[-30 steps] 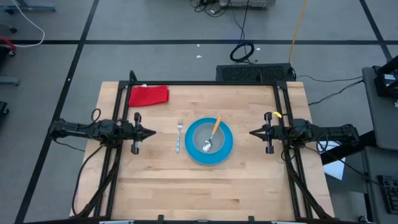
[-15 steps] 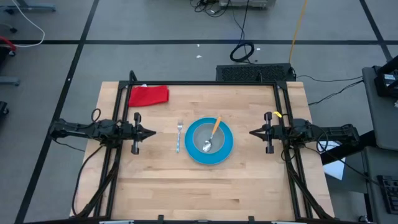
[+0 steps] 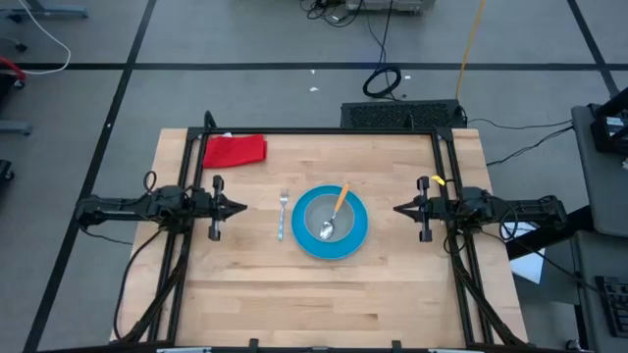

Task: Set table place
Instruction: Return to Home Position

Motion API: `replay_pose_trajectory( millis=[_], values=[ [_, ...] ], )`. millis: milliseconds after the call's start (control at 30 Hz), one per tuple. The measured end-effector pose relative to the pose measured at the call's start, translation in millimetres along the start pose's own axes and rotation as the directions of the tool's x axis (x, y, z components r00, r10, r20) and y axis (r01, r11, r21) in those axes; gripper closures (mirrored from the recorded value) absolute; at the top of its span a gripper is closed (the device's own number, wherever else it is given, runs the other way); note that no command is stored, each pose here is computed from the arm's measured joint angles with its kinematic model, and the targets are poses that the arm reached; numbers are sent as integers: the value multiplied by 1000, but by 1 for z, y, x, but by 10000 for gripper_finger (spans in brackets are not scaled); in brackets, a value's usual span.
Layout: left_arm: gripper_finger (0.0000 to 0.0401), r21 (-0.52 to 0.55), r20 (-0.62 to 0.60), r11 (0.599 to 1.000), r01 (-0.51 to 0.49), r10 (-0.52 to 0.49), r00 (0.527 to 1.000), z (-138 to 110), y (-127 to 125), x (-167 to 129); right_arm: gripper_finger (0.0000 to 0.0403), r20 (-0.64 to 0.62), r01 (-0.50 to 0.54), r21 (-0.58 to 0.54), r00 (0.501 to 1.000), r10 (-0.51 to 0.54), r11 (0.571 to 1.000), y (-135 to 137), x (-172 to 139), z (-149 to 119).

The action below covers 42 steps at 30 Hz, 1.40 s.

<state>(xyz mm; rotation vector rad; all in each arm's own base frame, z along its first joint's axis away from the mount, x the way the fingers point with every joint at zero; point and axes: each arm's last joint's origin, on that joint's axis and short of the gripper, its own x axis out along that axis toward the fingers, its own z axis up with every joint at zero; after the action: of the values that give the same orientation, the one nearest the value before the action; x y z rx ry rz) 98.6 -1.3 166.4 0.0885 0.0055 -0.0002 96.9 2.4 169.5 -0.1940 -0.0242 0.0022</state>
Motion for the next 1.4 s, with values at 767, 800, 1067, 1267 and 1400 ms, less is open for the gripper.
replay_pose_trajectory(
  millis=[767, 800, 1067, 1267, 1400],
  values=[
    [391, -18, 1, 1000, -8, 8, 1000, 0, 0, 0, 403, 1, 0, 0, 1000, 0, 1000, 0, 0, 0],
    [391, -18, 1, 1000, -8, 9, 1000, 0, 0, 0, 403, 0, 0, 0, 1000, 0, 1000, 0, 0, 0],
    [391, -18, 1, 1000, -9, 9, 1000, 0, 0, 0, 403, 0, 0, 0, 1000, 0, 1000, 0, 0, 0],
    [391, -18, 1, 1000, -9, 9, 1000, 0, 0, 0, 403, 0, 0, 0, 1000, 0, 1000, 0, 0, 0],
    [391, -18, 1, 1000, -9, 9, 1000, 0, 0, 0, 403, 0, 0, 0, 1000, 0, 1000, 0, 0, 0]
  ],
)
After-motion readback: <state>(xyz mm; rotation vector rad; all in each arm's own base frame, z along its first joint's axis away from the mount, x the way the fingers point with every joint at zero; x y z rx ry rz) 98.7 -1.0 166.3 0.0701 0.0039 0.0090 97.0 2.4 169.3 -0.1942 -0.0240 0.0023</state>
